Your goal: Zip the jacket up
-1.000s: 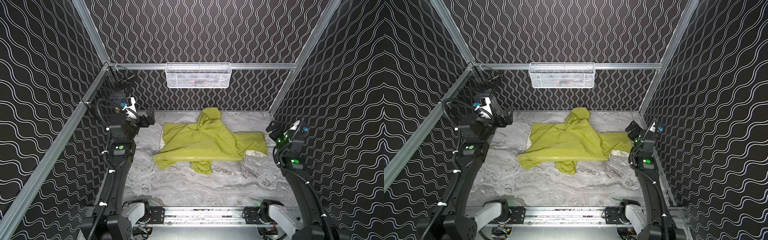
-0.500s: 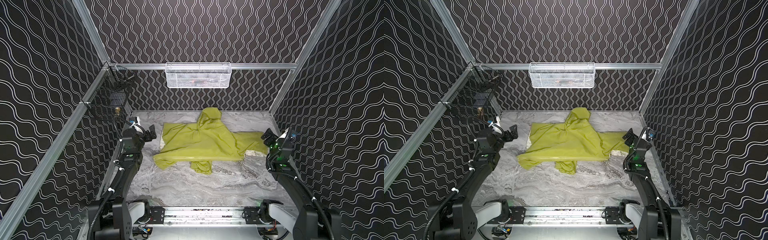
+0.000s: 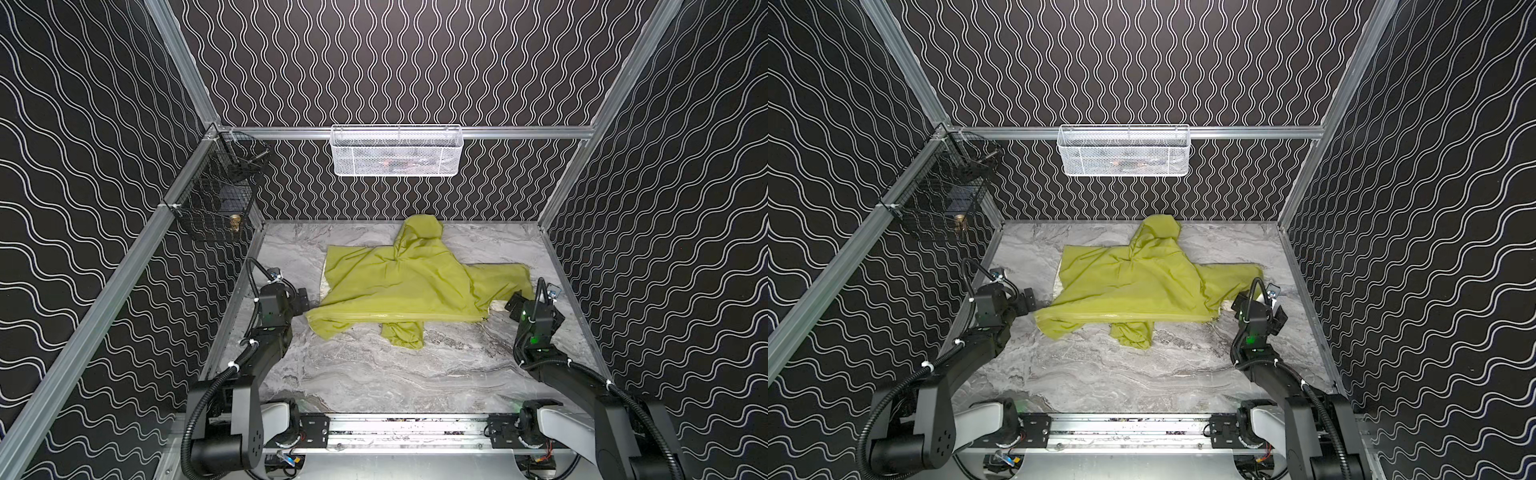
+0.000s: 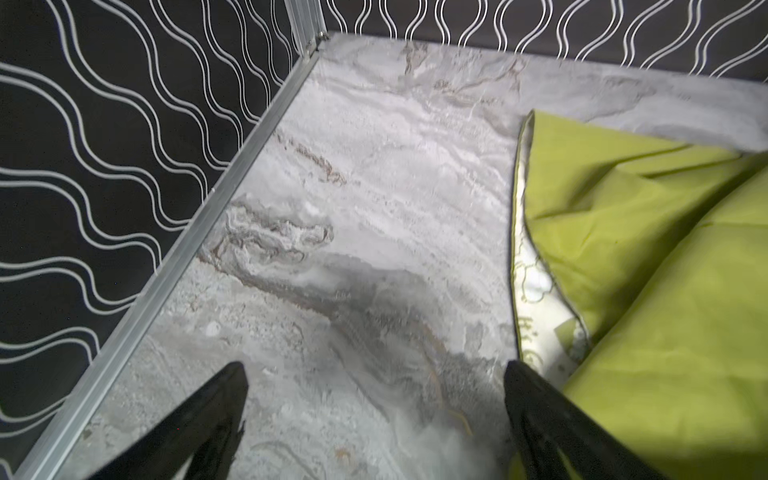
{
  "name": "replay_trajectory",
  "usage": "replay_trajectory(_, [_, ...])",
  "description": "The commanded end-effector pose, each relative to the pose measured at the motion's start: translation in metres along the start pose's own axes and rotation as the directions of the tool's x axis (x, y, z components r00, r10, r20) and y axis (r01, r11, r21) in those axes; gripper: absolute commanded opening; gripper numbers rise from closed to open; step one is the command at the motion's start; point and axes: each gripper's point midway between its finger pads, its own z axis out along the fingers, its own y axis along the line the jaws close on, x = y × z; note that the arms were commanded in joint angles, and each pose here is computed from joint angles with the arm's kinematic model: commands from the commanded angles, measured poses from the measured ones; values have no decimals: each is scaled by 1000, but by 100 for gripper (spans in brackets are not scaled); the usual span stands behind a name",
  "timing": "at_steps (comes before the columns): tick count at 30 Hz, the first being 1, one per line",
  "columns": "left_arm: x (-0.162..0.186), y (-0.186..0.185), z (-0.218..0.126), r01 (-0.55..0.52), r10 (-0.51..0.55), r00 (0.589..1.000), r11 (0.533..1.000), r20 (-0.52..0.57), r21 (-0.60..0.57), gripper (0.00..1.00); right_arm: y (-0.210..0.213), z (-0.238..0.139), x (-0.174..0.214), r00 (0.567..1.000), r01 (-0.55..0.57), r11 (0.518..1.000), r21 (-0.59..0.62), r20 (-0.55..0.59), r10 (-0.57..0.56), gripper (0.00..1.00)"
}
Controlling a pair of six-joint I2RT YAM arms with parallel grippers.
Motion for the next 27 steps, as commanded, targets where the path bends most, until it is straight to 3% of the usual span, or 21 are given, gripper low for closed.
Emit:
replay_trajectory(1, [-14, -1, 0, -20, 20, 995, 1000, 99, 3, 99, 3, -6, -22, 993, -30, 999, -10, 118, 31, 99])
replay_trajectory(9, [-13, -21, 9, 20, -44, 979, 993, 198, 120, 98, 20, -12, -35, 976, -9, 993, -117, 217, 34, 99])
replay_trajectory(14, [-13, -36, 24, -38, -4, 970, 985, 245, 166, 99, 32, -10, -38, 965, 46, 986, -163, 264, -2, 99])
replay_trajectory(18, [-6, -50, 31, -90, 43, 974, 976, 224, 200, 99, 35, -5, -29, 961, 65, 983, -174, 278, -15, 99])
replay_trajectory(22, [4, -66, 22, -156, 84, 938, 969, 337, 192, 99, 47, -5, -21, 947, 126, 963, -238, 318, -46, 99])
replay_trajectory(25, [7, -64, 35, -145, 97, 961, 974, 261, 172, 99, 46, 4, -6, 973, 102, 956, -276, 226, -38, 99])
replay_trajectory(27, [8, -67, 41, -151, 110, 969, 972, 222, 178, 99, 50, 12, -11, 966, 120, 958, -261, 252, -52, 99])
